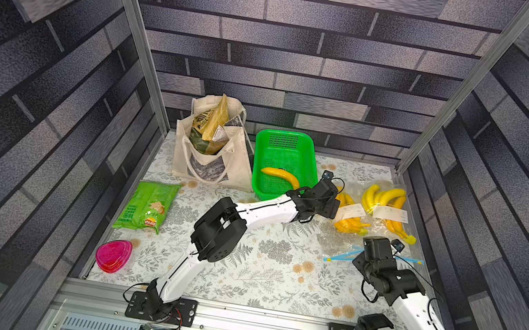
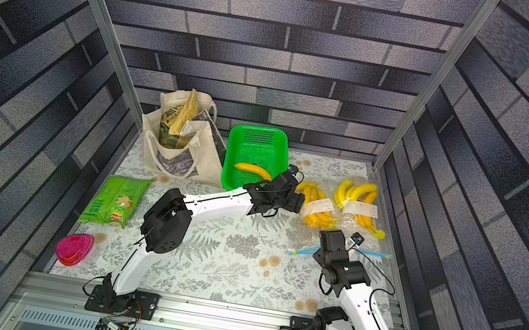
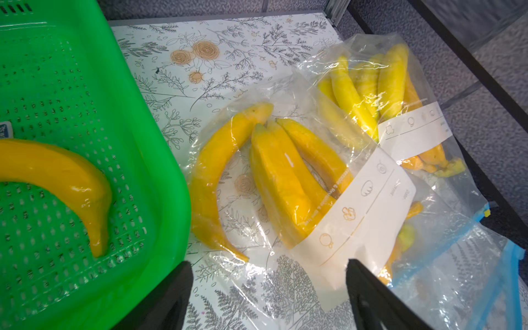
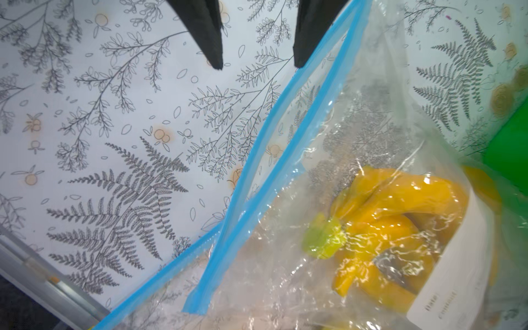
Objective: Open the zip-top bag and take out the banana
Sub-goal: Place the banana in the basket, then pick up the banana from the zipper food storage bag.
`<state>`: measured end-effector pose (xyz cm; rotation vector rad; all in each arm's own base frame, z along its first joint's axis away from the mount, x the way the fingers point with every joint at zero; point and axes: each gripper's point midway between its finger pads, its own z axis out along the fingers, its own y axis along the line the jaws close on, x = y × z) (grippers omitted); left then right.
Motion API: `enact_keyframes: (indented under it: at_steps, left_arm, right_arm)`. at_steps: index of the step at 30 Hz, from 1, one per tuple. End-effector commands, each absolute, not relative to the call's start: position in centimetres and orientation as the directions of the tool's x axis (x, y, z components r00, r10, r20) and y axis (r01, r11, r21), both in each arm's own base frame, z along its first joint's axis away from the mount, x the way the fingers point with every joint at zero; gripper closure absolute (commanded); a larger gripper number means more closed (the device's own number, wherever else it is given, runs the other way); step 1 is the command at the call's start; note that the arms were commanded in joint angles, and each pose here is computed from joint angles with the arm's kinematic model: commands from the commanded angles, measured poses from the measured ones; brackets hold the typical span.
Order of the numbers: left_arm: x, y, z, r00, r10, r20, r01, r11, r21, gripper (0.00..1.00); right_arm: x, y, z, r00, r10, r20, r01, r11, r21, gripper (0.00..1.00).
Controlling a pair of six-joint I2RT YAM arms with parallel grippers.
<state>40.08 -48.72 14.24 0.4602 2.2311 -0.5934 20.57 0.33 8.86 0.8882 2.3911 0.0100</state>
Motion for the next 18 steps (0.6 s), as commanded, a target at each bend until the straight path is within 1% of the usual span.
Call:
enact_keyframes:
  at_steps: [1,4,6,8,11,14,18]
  left_arm:
    - [39.3,-49.9,13.0,-0.644,0.216,-0.734,0.533,0.815,-0.228,0.14]
    - [39.6,-51.1,12.3,-0.644,0.237,-0.728,0.547,0.807,-0.222,0.14]
    - [39.6,-52.2,11.6,-0.647,0.262,-0.716,0.575,0.785,-0.231,0.18]
    - [39.7,-53.2,10.8,-0.657,0.289,-0.697,0.584,0.779,-0.228,0.2]
    - [39.8,-54.3,9.6,-0.663,0.31,-0.681,0.592,0.774,-0.224,0.22]
    - [40.2,-54.3,8.5,-0.678,0.305,-0.669,0.579,0.782,-0.23,0.25]
    - [40.3,-54.2,7.6,-0.689,0.305,-0.657,0.57,0.788,-0.233,0.3]
  right_arm:
    - [21.6,0.6,8.8,-0.555,0.644,-0.527,0.606,0.747,0.274,0.56]
    - [22.3,0.7,8.3,-0.552,0.642,-0.533,0.599,0.749,0.282,0.56]
    - [23.1,0.5,8.3,-0.543,0.635,-0.55,0.593,0.753,0.285,0.56]
    - [24.0,0.2,8.6,-0.514,0.637,-0.575,0.59,0.749,0.301,0.56]
    - [25.7,0.4,9.0,-0.486,0.655,-0.578,0.567,0.74,0.361,0.56]
    - [27.3,0.6,8.9,-0.47,0.669,-0.576,0.551,0.732,0.401,0.56]
    - [29.1,1.1,8.8,-0.42,0.709,-0.567,0.513,0.701,0.496,0.55]
